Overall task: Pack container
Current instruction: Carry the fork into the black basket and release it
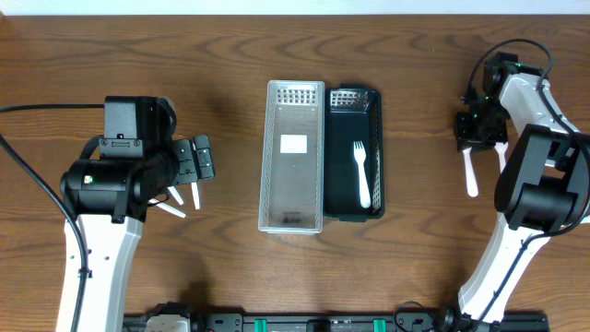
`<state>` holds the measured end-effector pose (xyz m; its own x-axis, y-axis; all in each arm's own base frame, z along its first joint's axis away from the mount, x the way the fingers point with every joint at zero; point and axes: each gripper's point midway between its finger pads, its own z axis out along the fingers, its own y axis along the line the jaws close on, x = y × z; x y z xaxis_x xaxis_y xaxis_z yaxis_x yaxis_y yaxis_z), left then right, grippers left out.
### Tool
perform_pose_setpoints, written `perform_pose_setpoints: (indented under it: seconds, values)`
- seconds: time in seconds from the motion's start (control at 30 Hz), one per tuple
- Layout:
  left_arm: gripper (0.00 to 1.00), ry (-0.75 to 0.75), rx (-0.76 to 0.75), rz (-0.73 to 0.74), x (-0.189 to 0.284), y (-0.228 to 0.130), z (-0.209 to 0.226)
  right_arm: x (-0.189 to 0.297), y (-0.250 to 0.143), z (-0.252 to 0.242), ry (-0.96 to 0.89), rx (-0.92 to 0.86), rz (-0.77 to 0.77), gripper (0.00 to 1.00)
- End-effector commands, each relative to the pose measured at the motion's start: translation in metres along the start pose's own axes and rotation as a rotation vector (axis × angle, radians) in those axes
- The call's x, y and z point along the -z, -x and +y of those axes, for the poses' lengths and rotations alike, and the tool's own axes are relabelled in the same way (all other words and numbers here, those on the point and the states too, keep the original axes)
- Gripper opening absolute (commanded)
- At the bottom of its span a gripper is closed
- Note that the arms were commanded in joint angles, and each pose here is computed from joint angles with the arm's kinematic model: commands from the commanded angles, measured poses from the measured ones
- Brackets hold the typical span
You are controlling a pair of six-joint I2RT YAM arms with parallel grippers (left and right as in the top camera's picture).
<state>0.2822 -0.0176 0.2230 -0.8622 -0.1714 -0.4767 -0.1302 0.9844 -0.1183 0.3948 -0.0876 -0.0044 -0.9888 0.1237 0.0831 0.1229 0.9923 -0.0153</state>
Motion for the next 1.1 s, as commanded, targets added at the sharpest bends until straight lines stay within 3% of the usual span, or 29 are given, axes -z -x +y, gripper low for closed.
perform_pose_setpoints:
  seconds: [0.0, 0.23, 0.5, 0.73, 0.97, 1.07]
  values:
    - [0.98, 0.002, -0.013, -0.004, 0.002, 0.003, 0.001, -0.011, -0.011, 0.01, 0.031, 0.004, 0.051, 0.11]
    - [0.98, 0.002, -0.013, -0.004, 0.002, 0.003, 0.001, 0.077, 0.01, 0.039, 0.042, 0.027, -0.157, 0.09]
    - [0.98, 0.002, -0.013, -0.004, 0.002, 0.003, 0.001, 0.163, -0.005, 0.153, 0.158, 0.065, -0.371, 0.11]
    - [0.98, 0.003, -0.013, 0.0, 0.002, 0.002, 0.001, 0.163, -0.025, 0.236, 0.202, 0.068, -0.39, 0.09]
    - [0.98, 0.004, -0.013, 0.005, 0.002, 0.0, 0.001, 0.133, -0.033, 0.253, 0.125, -0.008, -0.357, 0.1]
    - [0.98, 0.005, -0.013, 0.007, 0.002, 0.0, 0.002, 0.118, -0.036, 0.254, 0.109, -0.014, -0.322, 0.15]
